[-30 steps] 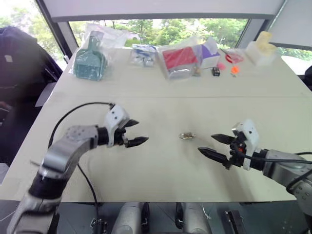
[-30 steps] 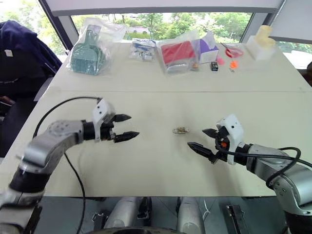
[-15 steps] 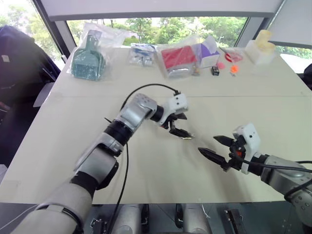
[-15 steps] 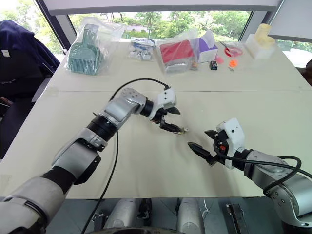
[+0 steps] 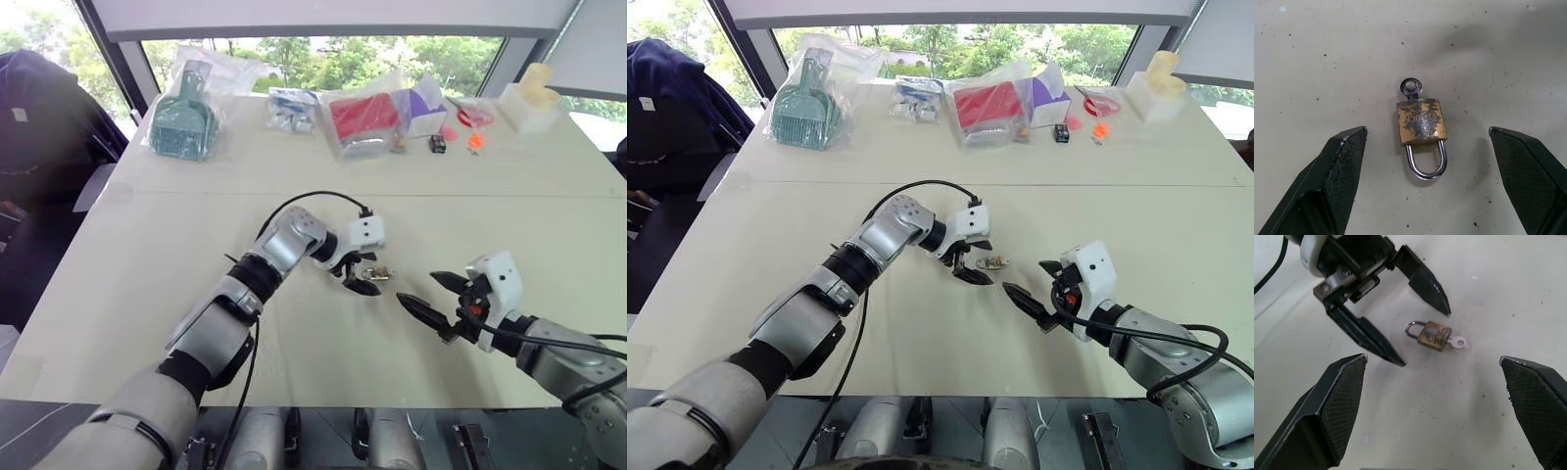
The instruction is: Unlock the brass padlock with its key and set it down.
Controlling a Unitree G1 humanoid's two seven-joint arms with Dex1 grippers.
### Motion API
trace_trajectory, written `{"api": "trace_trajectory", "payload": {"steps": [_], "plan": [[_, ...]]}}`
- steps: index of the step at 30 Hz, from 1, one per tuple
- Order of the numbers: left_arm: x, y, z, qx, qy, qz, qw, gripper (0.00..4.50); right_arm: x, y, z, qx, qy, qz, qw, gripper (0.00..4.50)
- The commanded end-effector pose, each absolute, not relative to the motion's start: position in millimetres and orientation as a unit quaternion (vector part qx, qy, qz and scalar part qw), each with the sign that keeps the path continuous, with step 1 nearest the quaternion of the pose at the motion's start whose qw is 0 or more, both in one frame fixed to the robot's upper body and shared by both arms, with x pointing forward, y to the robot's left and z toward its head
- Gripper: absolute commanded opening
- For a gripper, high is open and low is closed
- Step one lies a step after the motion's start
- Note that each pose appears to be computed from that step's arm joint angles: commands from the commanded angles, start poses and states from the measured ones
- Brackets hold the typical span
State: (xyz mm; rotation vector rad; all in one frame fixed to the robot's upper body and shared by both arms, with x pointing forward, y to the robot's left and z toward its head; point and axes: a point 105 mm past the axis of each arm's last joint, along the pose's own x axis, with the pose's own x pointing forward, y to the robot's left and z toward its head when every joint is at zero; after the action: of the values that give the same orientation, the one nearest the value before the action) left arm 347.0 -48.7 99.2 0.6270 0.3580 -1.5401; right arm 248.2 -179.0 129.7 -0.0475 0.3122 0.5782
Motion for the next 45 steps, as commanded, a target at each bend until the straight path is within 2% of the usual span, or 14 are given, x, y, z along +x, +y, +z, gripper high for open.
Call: {"api": "trace_trajectory", "payload": {"steps": [1,3,9,10,12,14,17,20,26,30,37,45], "plan": [[340.7,-51.8,82.8,0.294,0.165,-0.681,0.651,3.61,250.2,-176.7,135.1,-0.031,0.137,0.288,0.947,4.5],[340.1,-53.6,79.5,0.294,0.164,-0.677,0.655,3.07,249.7,-177.0,134.6,-0.031,0.137,0.288,0.947,4.5],[345.6,-53.2,67.1,0.292,0.166,-0.65,0.681,0.84,249.8,-174.4,134.1,-0.03,0.138,0.294,0.945,4.5],[345.7,-52.4,65.6,0.29,0.168,-0.649,0.683,0.78,249.9,-173.9,134.3,-0.03,0.138,0.295,0.945,4.5],[346.5,-50.3,64.5,0.291,0.165,-0.646,0.686,0.78,250.5,-173.0,134.9,-0.026,0.137,0.296,0.945,4.5],[354.8,-44.2,73.6,0.308,0.129,-0.634,0.697,0.78,253.2,-171.6,137.2,-0.002,0.134,0.297,0.946,4.5],[364.8,-37.3,118.6,0.278,0.033,-0.633,0.722,0.78,263.2,-170.5,151.0,0.085,0.1,0.288,0.948,4.5],[362.7,-22.4,164.6,0.253,-0.053,-0.643,0.721,0.78,272.7,-165.5,170.0,0.166,0.061,0.295,0.939,4.5],[359.9,14.5,211.2,0.244,-0.119,-0.611,0.744,0.78,304.1,-147.3,200.4,0.265,0.005,0.308,0.914,4.5],[352.4,25.3,219.5,0.251,-0.139,-0.592,0.753,0.78,315.0,-140.7,217.9,0.305,-0.022,0.317,0.898,4.5],[346.3,26.6,226.3,0.245,-0.159,-0.574,0.765,0.78,316.6,-130.1,220.9,0.308,-0.014,0.345,0.887,4.5],[341.4,17.3,232.8,0.242,-0.181,-0.579,0.757,0.78,313.6,-125.6,221.6,0.309,-0.008,0.356,0.882,4.5]]}}
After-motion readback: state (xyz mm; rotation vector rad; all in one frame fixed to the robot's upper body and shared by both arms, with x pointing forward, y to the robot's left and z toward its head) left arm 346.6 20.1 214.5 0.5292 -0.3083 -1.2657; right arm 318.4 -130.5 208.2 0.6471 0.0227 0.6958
